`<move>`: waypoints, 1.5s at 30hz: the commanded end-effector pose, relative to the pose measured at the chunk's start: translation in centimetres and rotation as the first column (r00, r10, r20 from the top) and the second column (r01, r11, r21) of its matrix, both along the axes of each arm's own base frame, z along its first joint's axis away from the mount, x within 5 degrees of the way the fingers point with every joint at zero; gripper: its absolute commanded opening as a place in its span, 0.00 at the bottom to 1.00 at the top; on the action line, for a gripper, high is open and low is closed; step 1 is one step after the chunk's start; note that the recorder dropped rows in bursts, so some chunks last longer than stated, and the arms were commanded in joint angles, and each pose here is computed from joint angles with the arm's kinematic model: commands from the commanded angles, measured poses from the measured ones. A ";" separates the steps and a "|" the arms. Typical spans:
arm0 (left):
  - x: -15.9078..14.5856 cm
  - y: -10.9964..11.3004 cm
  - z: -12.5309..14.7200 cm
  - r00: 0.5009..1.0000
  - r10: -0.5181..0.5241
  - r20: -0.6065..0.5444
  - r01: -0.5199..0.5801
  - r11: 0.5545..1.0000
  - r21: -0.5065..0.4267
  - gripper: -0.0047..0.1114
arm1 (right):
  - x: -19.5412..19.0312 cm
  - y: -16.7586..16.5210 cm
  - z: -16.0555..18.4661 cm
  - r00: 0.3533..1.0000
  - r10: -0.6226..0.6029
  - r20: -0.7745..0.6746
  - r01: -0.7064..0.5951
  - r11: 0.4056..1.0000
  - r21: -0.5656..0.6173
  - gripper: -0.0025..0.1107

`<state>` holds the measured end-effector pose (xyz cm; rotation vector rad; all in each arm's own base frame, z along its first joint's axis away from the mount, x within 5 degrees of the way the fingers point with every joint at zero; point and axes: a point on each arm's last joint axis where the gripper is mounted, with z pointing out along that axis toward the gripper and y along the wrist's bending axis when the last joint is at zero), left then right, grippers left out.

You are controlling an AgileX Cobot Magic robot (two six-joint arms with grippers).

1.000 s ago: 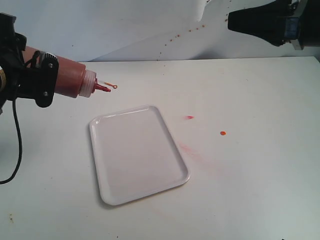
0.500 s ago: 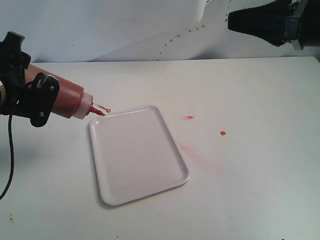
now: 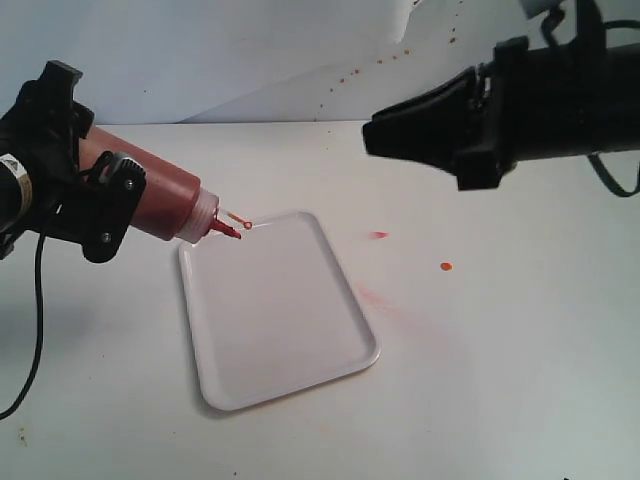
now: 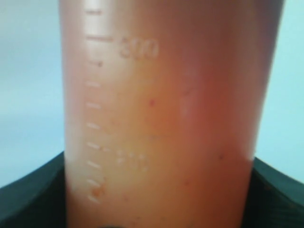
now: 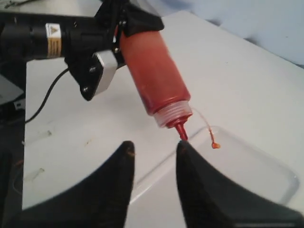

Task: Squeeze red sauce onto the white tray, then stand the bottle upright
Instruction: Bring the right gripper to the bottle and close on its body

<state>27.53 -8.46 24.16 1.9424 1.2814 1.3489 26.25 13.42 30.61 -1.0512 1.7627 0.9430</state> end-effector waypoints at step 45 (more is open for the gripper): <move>-0.1 -0.4 0.5 0.994 -0.110 -0.021 0.111 0.985 0.135 0.04 | 5.9 15.4 -7.2 0.971 0.053 0.232 -0.014 0.985 -0.169 0.95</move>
